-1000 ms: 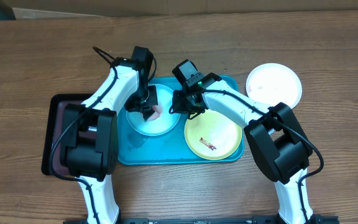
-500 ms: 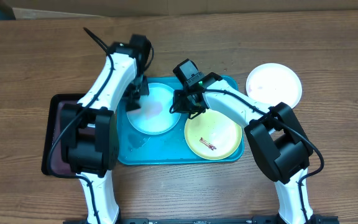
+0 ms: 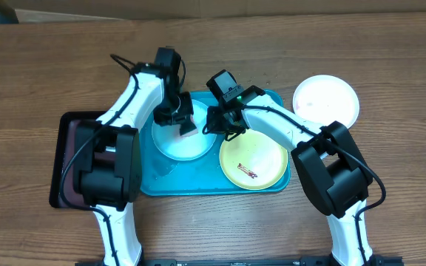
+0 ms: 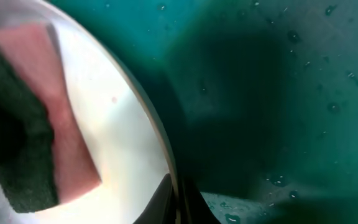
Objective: Clean dirty plates on tray and stack at the side
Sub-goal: 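Scrub the light-blue plate with the sponge while right gripper holds it, then lift the left gripper with the sponge back over the dark tray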
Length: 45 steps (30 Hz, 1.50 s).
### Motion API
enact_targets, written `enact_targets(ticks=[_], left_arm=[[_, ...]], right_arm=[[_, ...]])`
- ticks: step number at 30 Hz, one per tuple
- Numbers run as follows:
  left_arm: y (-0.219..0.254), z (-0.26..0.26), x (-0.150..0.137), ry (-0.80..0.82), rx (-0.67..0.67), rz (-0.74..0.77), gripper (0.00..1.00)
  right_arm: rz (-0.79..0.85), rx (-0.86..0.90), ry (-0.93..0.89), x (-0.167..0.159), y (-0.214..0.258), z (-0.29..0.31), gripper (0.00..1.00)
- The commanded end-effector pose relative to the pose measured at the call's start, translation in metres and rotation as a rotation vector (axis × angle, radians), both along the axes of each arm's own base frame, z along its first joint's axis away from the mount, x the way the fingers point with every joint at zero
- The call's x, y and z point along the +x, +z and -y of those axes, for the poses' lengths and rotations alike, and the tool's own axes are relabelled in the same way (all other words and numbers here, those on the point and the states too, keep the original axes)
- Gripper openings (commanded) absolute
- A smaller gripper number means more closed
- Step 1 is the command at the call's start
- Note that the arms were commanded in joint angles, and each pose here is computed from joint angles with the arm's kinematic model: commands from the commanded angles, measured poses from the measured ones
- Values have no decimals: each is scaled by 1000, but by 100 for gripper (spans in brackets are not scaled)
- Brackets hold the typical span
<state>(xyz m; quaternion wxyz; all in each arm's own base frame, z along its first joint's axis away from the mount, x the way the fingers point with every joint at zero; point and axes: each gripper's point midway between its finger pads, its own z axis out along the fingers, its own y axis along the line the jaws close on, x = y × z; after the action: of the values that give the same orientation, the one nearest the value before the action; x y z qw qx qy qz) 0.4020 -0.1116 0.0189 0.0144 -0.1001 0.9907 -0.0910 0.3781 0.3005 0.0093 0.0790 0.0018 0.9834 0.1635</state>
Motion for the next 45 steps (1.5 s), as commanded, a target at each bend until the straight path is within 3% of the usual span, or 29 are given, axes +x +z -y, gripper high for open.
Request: enact_targets(ticks=[1,11,15,18,27,32,36,40,45], left_arm=[[-20,-4,-25,-22,23,-77,4],[-11,-71,-29,89,362,-96,4],[23,-102,-23,159,530,-85,4],[46,-109,-16,181,579,-61,4],[118,-106,4,301,516,49,4],[164,-132,-1,422,475,140,4],[192,-164,-14,549,367,172,4],[195,-189,-28,630,188,119,4],[184,-214,-36,691,113,77,4]], right_arm=[[14,-38,-23,4,-4,11,4],[16,-47,-23,5,-5,13,4],[16,-47,-23,5,-5,13,4],[17,-47,-23,5,-5,13,4],[27,-52,10,5,-4,13,4],[38,-51,27,6,-4,12,4],[87,-43,81,11,4,8,4],[176,-17,147,18,32,0,4],[373,-139,163,29,84,10,4]])
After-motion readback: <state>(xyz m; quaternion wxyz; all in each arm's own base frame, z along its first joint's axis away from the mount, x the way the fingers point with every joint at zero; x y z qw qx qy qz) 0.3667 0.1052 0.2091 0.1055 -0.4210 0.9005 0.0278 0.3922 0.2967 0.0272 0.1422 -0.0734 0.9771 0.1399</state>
